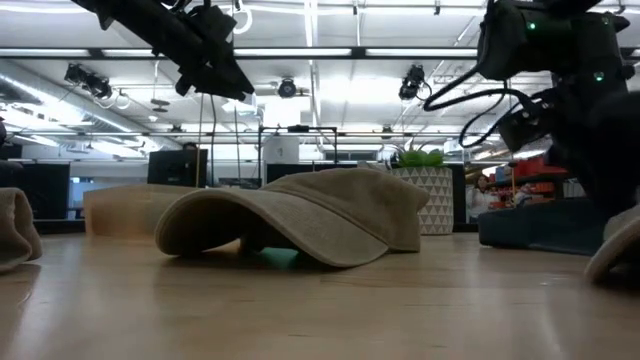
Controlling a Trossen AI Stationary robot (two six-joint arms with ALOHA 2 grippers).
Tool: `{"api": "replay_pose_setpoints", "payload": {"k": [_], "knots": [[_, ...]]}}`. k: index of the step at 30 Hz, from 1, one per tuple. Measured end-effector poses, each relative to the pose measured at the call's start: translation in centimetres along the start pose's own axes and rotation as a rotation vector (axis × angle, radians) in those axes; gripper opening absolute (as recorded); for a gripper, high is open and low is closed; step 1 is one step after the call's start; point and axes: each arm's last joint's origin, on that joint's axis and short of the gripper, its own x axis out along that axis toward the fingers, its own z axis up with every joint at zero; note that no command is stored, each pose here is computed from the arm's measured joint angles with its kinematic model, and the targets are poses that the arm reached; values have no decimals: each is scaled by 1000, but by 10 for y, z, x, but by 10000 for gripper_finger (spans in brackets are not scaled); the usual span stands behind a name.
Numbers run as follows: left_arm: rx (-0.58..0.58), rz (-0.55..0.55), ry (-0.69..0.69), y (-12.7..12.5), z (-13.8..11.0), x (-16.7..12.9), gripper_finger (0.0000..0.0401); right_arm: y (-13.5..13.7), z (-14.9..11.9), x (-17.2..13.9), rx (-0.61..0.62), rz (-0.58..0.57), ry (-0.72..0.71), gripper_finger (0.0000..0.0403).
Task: Pick & Place hat
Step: Put the blue cap into the orange bin
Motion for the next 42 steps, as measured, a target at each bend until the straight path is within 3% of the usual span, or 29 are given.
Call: {"api": "replay_pose_setpoints", "payload": {"k": [2, 5, 9, 13, 17, 21, 29, 34, 42], "knots": [[4, -40, -1, -3, 0, 0, 153, 3, 4, -6, 11, 9, -15, 12], [42, -198, -26, -12, 4, -2, 147, 8, 11, -22, 16, 6, -54, 20], [129, -495, -89, -30, 9, -9, 136, 18, 26, -50, -68, -9, -185, 11], [156, -633, -169, -45, 14, -18, 126, 27, 41, -76, -189, -45, -360, 7], [216, -684, -188, -58, 11, -21, 118, 35, 59, -87, -310, -8, -556, 7], [338, -720, -182, -74, 0, -11, 115, 38, 73, -87, -414, 8, -646, 6], [409, -743, -262, -104, -18, 30, 118, 33, 99, -57, -442, -48, -580, 5], [419, -726, -181, -108, -36, 53, 153, 34, 110, -34, -478, -75, -515, 6], [421, -662, -54, -112, -65, 80, 208, 40, 122, -30, -625, -101, -609, 7]]}}
